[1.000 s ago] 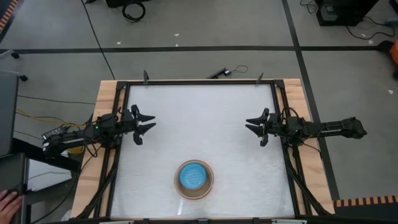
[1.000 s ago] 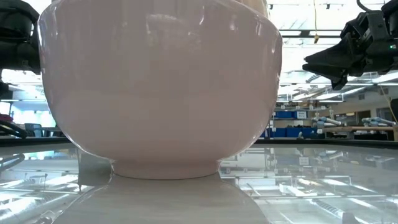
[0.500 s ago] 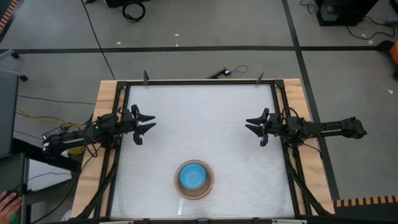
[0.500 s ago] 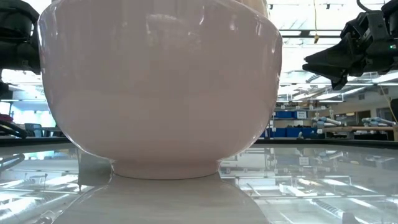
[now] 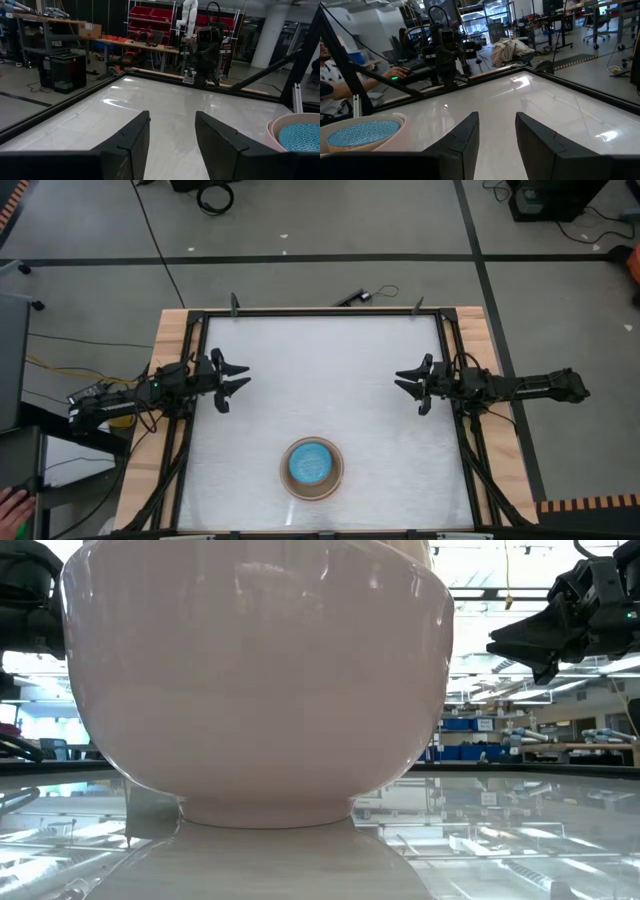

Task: Nest bowls inside each other
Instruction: Return to Home Position

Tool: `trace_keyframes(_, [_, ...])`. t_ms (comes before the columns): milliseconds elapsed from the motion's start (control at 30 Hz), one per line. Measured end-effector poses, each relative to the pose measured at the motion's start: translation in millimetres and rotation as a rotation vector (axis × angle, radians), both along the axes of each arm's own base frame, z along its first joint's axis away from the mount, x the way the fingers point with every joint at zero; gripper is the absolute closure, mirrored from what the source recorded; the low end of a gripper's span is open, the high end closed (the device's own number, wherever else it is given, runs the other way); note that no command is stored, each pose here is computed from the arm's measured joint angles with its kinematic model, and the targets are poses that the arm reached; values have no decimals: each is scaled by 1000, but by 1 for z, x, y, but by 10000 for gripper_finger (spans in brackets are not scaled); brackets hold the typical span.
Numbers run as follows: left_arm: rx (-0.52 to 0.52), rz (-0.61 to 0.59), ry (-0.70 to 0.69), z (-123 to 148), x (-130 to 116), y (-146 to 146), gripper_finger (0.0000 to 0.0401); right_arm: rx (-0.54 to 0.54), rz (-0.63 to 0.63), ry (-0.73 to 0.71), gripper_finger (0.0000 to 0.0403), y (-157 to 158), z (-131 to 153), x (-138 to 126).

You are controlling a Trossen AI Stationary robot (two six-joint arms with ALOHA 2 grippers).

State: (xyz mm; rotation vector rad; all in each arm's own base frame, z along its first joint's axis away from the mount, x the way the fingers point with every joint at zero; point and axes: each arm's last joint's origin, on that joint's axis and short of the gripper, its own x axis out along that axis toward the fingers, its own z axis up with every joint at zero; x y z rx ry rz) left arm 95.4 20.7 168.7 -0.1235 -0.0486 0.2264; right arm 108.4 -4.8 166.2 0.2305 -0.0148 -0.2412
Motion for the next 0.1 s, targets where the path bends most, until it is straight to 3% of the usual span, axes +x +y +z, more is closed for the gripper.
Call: trace_keyframes(100, [0,0,0,0,0,0,241,0,0,0,268,0,0,0])
